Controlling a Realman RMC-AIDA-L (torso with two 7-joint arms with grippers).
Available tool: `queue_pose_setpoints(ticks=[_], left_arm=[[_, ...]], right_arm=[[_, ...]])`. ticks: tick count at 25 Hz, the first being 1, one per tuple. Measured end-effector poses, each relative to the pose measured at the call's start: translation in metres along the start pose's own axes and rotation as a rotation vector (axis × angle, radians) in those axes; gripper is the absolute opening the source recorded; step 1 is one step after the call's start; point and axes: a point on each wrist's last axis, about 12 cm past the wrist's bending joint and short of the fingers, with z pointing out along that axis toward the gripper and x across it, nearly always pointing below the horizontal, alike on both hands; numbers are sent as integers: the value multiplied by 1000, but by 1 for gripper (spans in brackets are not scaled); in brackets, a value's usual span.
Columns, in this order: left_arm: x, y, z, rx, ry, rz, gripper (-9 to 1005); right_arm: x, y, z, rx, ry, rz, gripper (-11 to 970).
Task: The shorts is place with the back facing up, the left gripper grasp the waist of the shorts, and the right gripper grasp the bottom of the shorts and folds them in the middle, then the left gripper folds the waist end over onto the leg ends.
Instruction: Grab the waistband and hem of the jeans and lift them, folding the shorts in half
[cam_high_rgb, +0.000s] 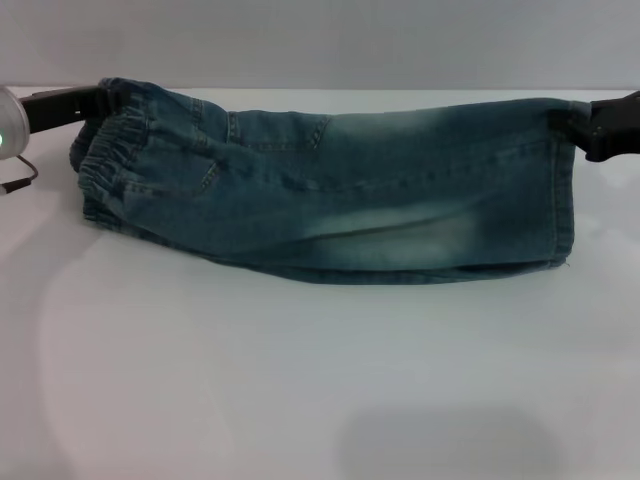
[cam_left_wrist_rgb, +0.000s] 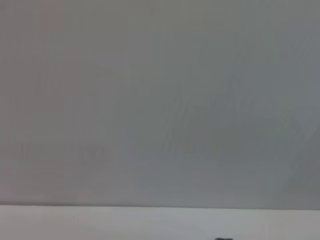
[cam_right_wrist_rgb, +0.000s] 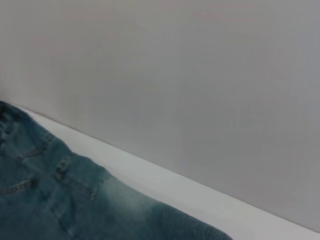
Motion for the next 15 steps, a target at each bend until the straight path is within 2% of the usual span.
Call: queue_pose_setpoints(ticks=[12, 15], left_arm=[[4, -11, 11, -7, 25, 60, 57], [4, -11, 11, -10, 23, 61, 57]], right_arm=[[-2, 1, 24, 61, 31, -9, -2], [-1, 1, 26, 71, 33, -7, 60]])
